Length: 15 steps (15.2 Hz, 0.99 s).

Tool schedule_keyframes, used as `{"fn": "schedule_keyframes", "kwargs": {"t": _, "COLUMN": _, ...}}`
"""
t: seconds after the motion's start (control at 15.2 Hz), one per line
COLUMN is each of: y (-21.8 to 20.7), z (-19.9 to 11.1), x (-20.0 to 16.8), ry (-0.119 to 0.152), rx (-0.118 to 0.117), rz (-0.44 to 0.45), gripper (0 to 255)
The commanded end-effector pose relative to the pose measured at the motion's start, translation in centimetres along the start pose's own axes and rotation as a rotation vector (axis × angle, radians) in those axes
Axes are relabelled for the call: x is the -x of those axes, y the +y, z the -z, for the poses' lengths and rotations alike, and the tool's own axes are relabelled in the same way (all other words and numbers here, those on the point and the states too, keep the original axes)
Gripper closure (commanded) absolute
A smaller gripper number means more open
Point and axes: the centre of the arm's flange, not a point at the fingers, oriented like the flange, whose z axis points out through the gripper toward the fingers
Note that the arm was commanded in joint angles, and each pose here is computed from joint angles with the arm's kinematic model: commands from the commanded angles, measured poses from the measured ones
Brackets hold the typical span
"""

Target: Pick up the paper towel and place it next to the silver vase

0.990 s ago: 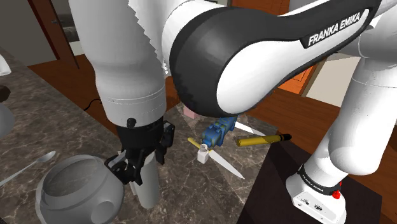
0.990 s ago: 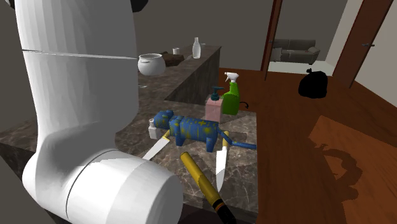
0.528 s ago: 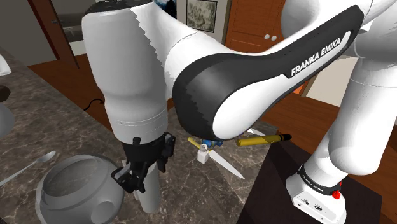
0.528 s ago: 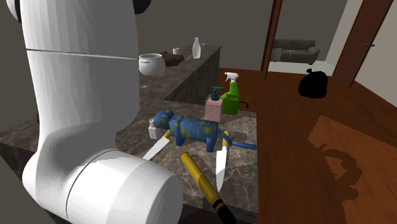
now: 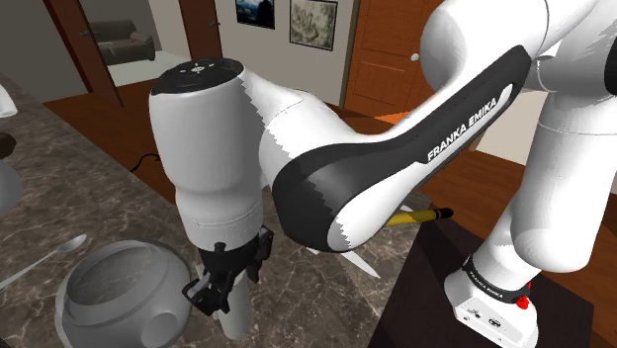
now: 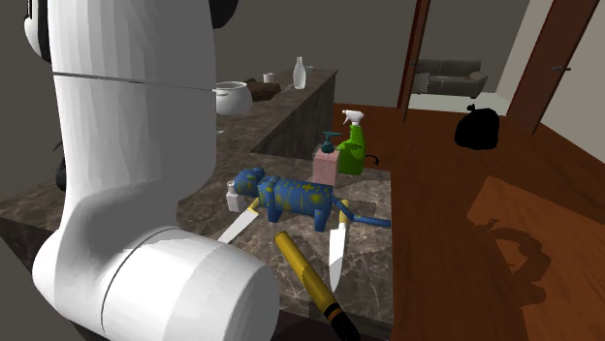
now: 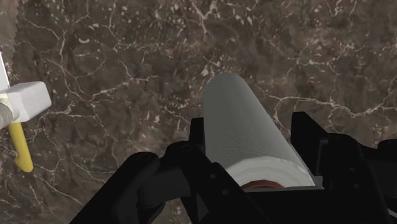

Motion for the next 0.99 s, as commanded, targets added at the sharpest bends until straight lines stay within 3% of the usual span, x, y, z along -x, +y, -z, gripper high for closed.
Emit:
{"fn": "schedule_keyframes", "kwargs": {"t": 0.0, "y": 0.06, "z": -1.45, "x": 0.03, "ry": 0.000, "rx": 0.000, "rz": 0.000, "gripper": 255}}
{"fn": "schedule_keyframes", "kwargs": {"t": 0.53, "y": 0.06, "z": -1.45, "x": 0.03, "ry": 0.000, "rx": 0.000, "rz": 0.000, "gripper": 255}}
{"fn": "schedule_keyframes", "kwargs": {"t": 0.59, "y": 0.05, "z": -1.45, "x": 0.03, "ry": 0.000, "rx": 0.000, "rz": 0.000, "gripper": 0}}
{"fn": "schedule_keyframes", "kwargs": {"t": 0.92, "y": 0.05, "z": -1.45, "x": 0.03, "ry": 0.000, "rx": 0.000, "rz": 0.000, "gripper": 0}}
